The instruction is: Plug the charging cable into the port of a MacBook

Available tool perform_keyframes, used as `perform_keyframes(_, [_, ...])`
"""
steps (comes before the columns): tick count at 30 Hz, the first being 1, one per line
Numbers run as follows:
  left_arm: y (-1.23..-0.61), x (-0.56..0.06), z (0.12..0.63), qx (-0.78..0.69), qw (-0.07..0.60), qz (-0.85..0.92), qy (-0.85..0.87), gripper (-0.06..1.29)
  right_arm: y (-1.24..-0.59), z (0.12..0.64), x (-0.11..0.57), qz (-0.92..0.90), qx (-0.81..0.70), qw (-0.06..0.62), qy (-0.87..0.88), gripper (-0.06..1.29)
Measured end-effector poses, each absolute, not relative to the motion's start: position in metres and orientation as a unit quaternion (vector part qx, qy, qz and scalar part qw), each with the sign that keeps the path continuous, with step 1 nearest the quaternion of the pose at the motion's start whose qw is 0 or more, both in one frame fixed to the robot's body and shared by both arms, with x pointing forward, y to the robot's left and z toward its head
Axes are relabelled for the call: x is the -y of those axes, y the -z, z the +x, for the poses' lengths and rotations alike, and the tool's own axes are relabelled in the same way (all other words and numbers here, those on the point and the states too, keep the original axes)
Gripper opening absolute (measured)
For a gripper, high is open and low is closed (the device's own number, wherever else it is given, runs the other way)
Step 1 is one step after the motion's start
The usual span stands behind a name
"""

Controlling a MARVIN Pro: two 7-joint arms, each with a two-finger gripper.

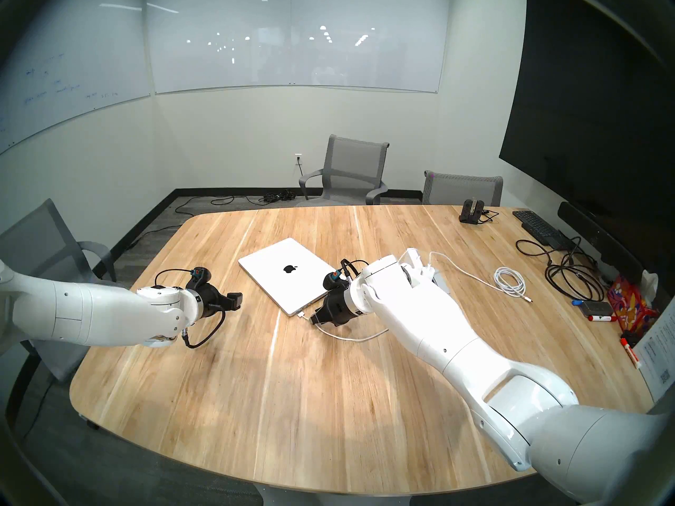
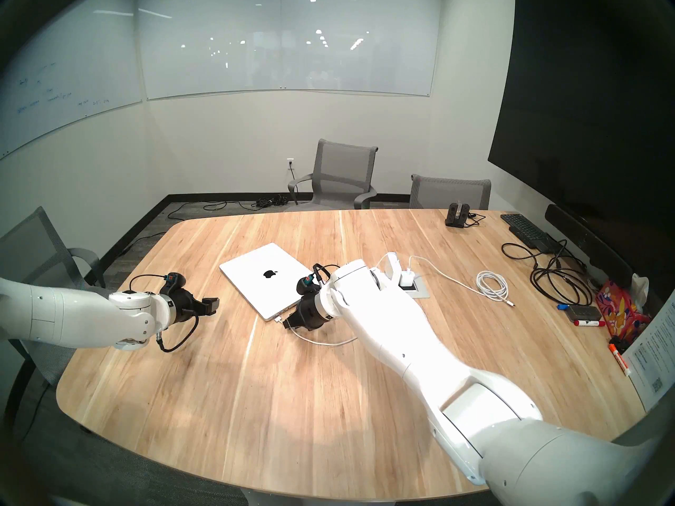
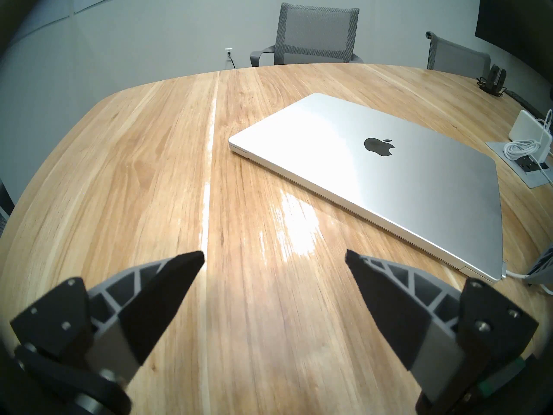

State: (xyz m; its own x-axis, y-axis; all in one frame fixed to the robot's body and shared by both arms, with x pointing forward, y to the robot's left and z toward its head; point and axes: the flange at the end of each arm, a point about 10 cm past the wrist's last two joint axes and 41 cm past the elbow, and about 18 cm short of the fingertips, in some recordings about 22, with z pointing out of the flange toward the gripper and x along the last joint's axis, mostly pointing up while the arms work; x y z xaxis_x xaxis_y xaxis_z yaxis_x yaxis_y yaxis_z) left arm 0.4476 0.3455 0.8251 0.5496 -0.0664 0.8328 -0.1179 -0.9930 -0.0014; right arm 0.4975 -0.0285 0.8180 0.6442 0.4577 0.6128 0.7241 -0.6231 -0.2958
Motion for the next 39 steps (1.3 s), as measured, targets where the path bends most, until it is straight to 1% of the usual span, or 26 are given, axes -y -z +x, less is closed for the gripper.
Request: perform_keyframes(39, [-0.8251, -0.3455, 0.4476, 0.052, 0.027, 0.88, -0.472, 1.27, -0.8274, 0.4981, 0.0277, -0.863, 0.344, 0.268, 0.255, -0.02])
